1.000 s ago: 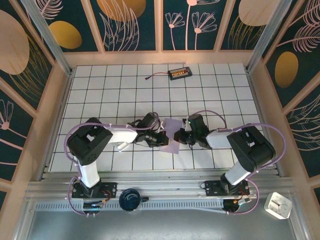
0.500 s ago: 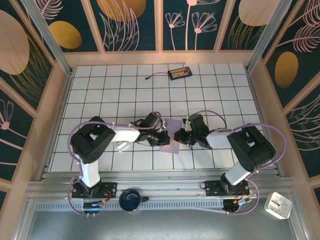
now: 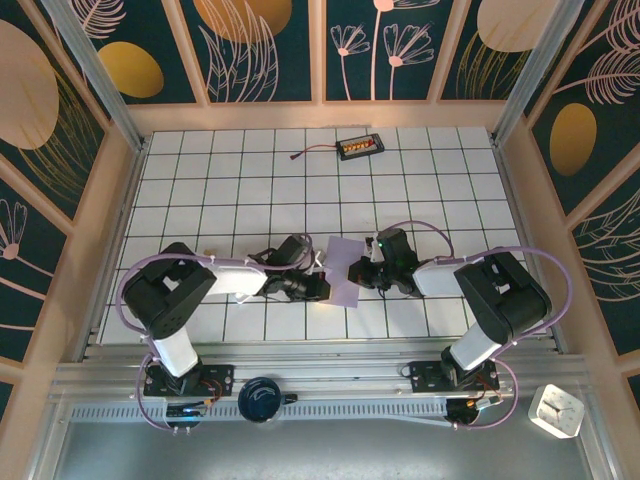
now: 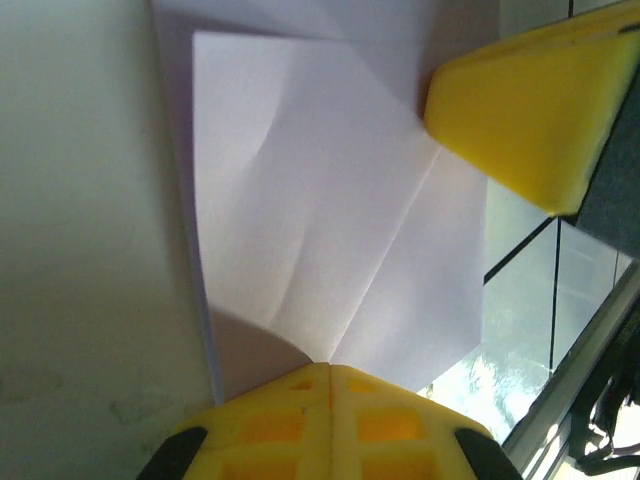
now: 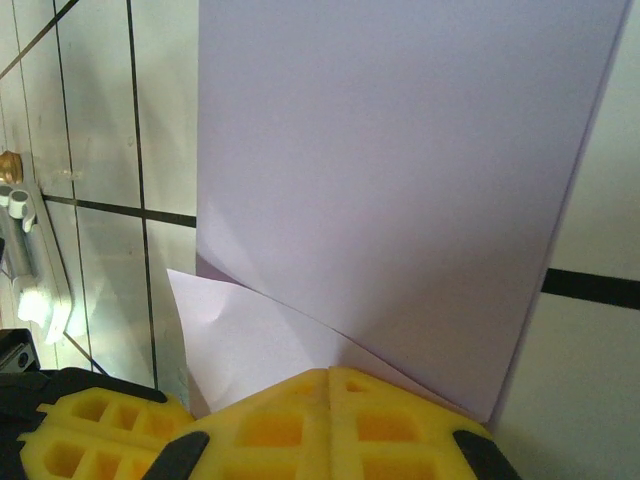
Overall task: Fold a paper plane with a square sheet of paper (pick it up from the middle)
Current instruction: Fold the triangle a second time at the center of the table.
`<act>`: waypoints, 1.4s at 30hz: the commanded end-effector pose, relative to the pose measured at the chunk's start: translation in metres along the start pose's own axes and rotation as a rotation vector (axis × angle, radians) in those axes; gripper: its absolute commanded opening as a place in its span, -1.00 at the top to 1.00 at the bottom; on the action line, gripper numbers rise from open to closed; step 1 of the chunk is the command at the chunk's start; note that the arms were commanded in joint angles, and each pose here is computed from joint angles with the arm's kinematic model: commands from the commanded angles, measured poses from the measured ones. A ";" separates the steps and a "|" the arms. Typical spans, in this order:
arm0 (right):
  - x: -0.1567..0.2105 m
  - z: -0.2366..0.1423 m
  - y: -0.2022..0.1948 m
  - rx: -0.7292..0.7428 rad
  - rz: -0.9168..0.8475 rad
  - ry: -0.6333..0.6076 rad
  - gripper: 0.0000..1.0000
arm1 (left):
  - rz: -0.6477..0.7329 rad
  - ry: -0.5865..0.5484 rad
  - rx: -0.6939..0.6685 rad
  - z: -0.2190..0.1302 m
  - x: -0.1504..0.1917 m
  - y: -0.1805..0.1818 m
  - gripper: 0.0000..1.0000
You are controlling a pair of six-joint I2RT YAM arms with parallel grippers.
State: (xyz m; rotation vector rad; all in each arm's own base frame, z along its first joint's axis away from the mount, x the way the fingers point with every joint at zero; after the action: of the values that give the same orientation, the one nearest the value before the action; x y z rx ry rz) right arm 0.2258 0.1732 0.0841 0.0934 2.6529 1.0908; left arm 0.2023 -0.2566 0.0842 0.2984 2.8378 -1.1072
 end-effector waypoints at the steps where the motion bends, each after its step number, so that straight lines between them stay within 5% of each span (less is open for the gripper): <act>1: 0.016 0.000 -0.033 0.176 0.053 0.054 1.00 | -0.117 0.169 -0.137 0.000 0.044 0.037 1.00; 12: 0.014 0.002 -0.031 0.154 0.015 0.069 1.00 | -0.091 0.093 0.052 -0.032 0.044 0.019 1.00; 17: 0.002 0.001 -0.015 0.070 -0.094 0.098 1.00 | -0.003 -0.036 0.156 -0.046 0.016 -0.014 0.56; 22: -0.011 -0.011 0.009 -0.025 -0.210 0.137 1.00 | 0.035 -0.119 0.102 -0.040 -0.012 -0.025 0.43; 33: 0.012 -0.065 0.001 0.168 0.014 -0.011 0.64 | 0.024 -0.123 -0.028 -0.007 -0.052 -0.013 0.89; 42: 0.045 -0.056 0.009 0.161 0.109 -0.021 0.34 | 0.020 -0.102 -0.063 0.009 -0.054 0.001 1.00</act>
State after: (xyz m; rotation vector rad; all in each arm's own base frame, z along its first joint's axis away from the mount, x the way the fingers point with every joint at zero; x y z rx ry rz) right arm 0.1729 0.1459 0.1214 0.1541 2.7426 0.9168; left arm 0.2527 -0.2708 0.0890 0.2463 2.7634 -1.0261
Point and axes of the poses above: each hand's point on the last joint's axis, 136 mm out from that joint toward the fingers, its own z axis out along the fingers, its own y axis along the line the jaws close on, x = y × z, the point moved 10 cm from there along -z, back along the fingers, and after that the axes turned 2 degrees about z, right-handed, at the moved point
